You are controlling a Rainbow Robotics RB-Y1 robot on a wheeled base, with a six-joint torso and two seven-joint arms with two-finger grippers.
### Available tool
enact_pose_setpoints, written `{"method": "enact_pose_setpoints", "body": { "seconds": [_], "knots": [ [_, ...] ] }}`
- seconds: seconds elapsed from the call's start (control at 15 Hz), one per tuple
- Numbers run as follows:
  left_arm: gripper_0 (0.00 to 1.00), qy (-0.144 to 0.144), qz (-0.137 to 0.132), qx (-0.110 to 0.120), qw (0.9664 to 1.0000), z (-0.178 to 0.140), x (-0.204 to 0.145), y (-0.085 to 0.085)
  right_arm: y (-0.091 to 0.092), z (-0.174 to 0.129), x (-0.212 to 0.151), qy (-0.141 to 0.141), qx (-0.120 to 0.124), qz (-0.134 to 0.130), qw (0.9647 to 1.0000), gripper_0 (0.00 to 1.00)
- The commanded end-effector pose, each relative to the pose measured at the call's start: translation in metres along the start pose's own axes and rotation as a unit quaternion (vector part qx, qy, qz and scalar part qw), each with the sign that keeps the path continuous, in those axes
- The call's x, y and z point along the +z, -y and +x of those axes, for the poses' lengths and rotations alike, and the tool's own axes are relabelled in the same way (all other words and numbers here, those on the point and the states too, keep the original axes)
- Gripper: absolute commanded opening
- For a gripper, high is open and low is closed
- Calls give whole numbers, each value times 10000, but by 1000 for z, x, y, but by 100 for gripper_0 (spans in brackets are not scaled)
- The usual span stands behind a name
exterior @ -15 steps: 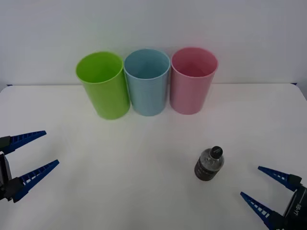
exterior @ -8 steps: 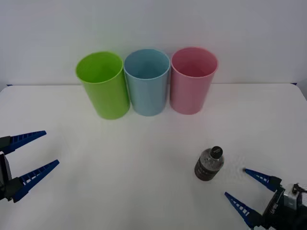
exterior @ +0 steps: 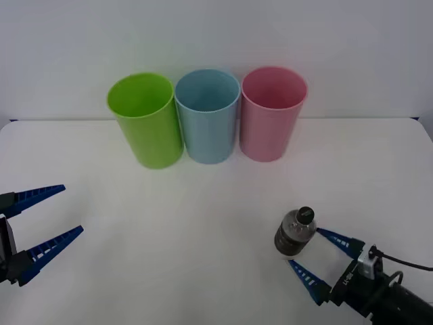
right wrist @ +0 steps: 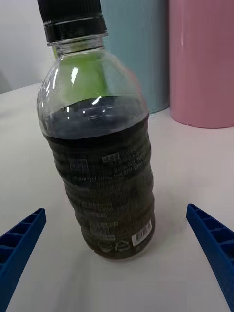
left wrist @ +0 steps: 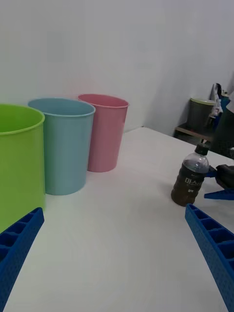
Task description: Grasp the object on the table and drop it into the matching bin: aluminum can to the light blue bin, PET bottle to the pink bin.
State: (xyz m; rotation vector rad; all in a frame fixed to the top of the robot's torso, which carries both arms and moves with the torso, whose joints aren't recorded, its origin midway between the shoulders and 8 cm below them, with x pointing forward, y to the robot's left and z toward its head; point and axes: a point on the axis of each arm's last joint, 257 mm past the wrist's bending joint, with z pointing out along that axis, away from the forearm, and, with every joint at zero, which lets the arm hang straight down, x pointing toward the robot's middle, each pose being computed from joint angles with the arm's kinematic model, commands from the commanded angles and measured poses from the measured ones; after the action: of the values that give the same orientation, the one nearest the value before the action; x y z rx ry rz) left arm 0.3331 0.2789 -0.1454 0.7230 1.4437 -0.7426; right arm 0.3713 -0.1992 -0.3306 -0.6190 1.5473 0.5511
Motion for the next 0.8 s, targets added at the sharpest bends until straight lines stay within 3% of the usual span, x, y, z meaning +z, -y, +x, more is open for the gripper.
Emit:
{"method": "enact_pose_setpoints", "body": {
  "seconds": [0.07,0.8],
  "knots": [
    [100,0,0,0,10000,0,0,0,-4,-2,16,18,-15,-19,10000,100],
    [100,0,0,0,10000,0,0,0,-13,-13,54,188,82,58,9998,100]
  ]
}}
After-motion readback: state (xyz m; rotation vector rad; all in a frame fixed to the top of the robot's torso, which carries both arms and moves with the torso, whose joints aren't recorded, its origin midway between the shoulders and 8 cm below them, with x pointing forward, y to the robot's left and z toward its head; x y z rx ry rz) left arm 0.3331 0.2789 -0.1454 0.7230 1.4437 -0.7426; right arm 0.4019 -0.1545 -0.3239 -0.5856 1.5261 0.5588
